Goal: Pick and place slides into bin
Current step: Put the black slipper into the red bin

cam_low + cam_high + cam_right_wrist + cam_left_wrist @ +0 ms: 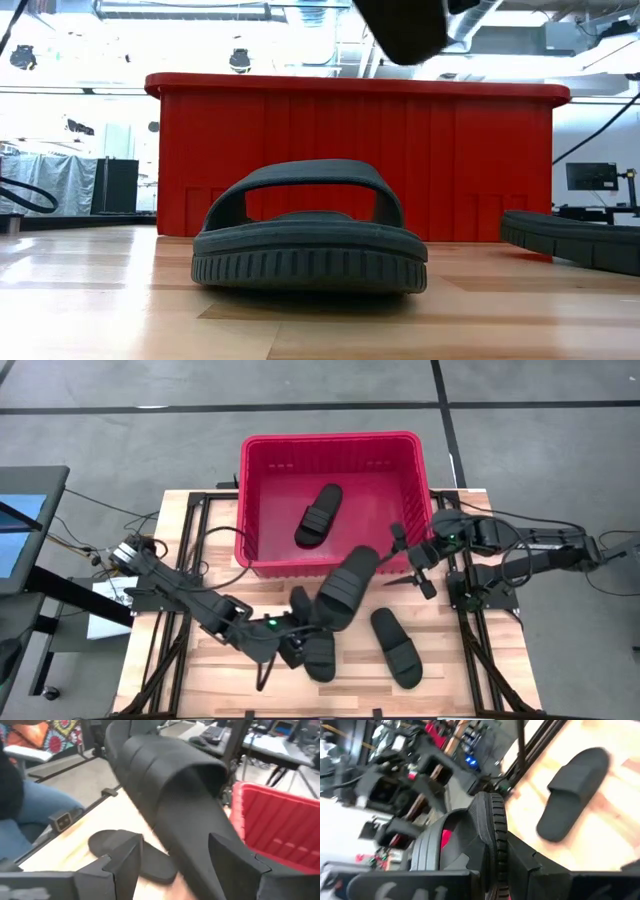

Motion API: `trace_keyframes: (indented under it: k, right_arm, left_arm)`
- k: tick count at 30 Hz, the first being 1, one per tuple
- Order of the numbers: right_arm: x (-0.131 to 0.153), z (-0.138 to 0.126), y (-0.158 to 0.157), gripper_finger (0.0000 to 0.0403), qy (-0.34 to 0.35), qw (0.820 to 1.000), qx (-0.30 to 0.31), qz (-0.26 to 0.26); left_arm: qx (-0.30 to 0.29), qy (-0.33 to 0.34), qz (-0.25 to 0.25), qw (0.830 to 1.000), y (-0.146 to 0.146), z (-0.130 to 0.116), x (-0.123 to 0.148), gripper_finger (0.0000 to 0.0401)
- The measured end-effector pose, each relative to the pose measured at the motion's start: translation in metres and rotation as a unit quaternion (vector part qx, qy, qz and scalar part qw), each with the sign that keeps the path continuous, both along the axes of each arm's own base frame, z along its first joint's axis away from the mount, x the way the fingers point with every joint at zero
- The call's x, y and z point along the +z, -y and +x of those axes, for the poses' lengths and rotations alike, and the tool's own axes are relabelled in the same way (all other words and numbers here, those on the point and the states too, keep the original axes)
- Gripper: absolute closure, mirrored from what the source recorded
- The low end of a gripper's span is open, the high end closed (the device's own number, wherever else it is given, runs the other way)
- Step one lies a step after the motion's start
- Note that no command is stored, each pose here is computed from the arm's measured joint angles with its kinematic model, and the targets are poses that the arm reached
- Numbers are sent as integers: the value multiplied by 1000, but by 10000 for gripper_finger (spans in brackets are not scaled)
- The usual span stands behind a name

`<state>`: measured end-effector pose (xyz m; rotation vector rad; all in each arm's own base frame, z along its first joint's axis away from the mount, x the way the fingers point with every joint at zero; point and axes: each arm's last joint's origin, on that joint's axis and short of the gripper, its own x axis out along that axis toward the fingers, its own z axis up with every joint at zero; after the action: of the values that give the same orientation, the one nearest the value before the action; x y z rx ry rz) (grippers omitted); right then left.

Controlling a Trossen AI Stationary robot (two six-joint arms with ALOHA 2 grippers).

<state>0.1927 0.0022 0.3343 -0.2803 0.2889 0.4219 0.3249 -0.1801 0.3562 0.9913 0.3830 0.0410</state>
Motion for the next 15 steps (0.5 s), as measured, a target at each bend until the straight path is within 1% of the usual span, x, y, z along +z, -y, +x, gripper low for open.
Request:
trace_keyframes:
  k: [3,7,11,15]
  right_arm:
    - [0,-1,5,191,-1,1000,-19,1]
    - [0,-1,11,198,-7,997,-80,4]
    - [-1,0,16,206,-19,991,-132,15]
    - [-2,1,16,214,-28,989,-140,35]
  left_arm:
    - [31,10,13,999,-3,-12,11,372]
    - [74,26,26,997,-12,-31,28,372]
    - [118,32,34,992,-27,-49,42,372]
    - [153,37,24,987,-50,-65,56,372]
